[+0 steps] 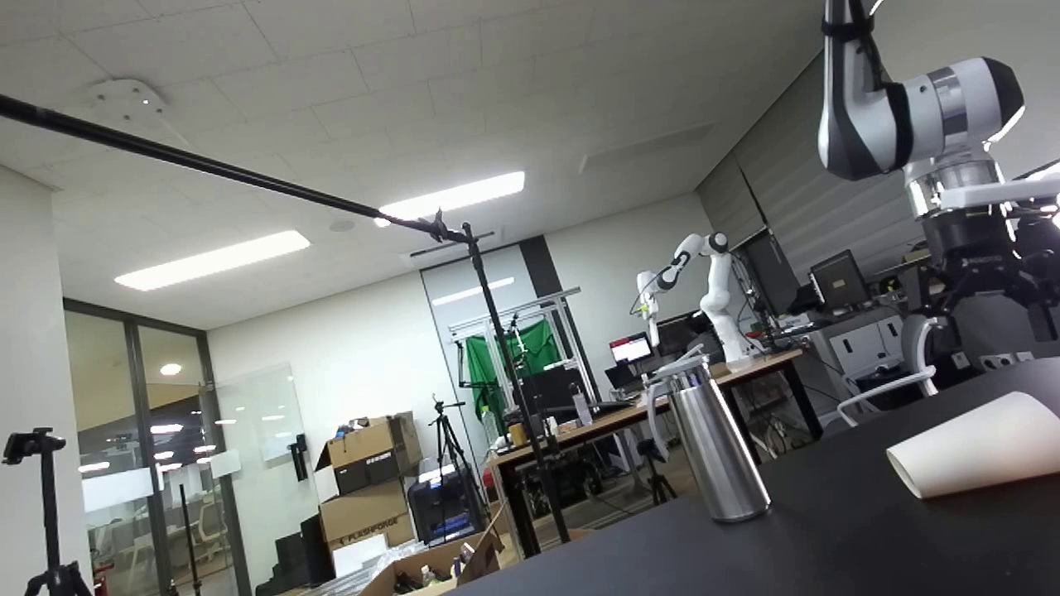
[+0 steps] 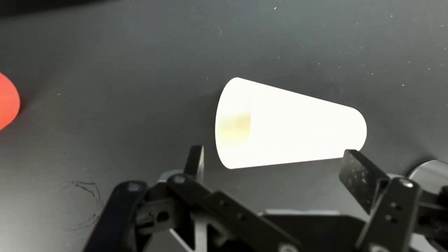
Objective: Put the white and the blue cup in the orange cup
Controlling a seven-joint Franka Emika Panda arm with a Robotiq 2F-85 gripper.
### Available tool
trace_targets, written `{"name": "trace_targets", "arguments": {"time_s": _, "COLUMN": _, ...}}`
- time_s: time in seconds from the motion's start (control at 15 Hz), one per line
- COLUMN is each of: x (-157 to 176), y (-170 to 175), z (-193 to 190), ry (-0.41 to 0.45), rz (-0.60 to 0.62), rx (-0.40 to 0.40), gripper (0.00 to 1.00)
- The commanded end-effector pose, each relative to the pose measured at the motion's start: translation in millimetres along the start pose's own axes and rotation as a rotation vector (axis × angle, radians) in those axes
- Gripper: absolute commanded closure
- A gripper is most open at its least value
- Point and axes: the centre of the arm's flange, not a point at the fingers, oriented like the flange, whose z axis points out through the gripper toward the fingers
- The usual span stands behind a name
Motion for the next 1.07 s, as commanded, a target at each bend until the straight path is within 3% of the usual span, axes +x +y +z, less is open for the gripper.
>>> {"name": "trace_targets", "arguments": {"time_s": 0.0, "x": 12, "y": 18, "z": 24, "ry": 0.021, "rz": 0.063, "rx": 0.03, "gripper": 0.0}}
{"name": "trace_targets", "arguments": {"time_s": 0.53, "x": 6, "y": 16, "z": 85, "ry": -0.028, "rz": 0.077, "rx": 0.08, "gripper": 0.0}}
{"name": "trace_targets", "arguments": {"time_s": 0.8, "x": 5, "y": 3, "z": 93, "ry": -0.016, "rz": 0.047, "rx": 0.086, "gripper": 0.0}}
{"name": "trace_targets", "arguments": {"time_s": 0.87, "x": 5, "y": 0, "z": 93, "ry": -0.008, "rz": 0.037, "rx": 0.085, "gripper": 0.22}}
{"name": "trace_targets", "arguments": {"time_s": 1.0, "x": 5, "y": -5, "z": 91, "ry": 0.012, "rz": 0.011, "rx": 0.074, "gripper": 0.33}}
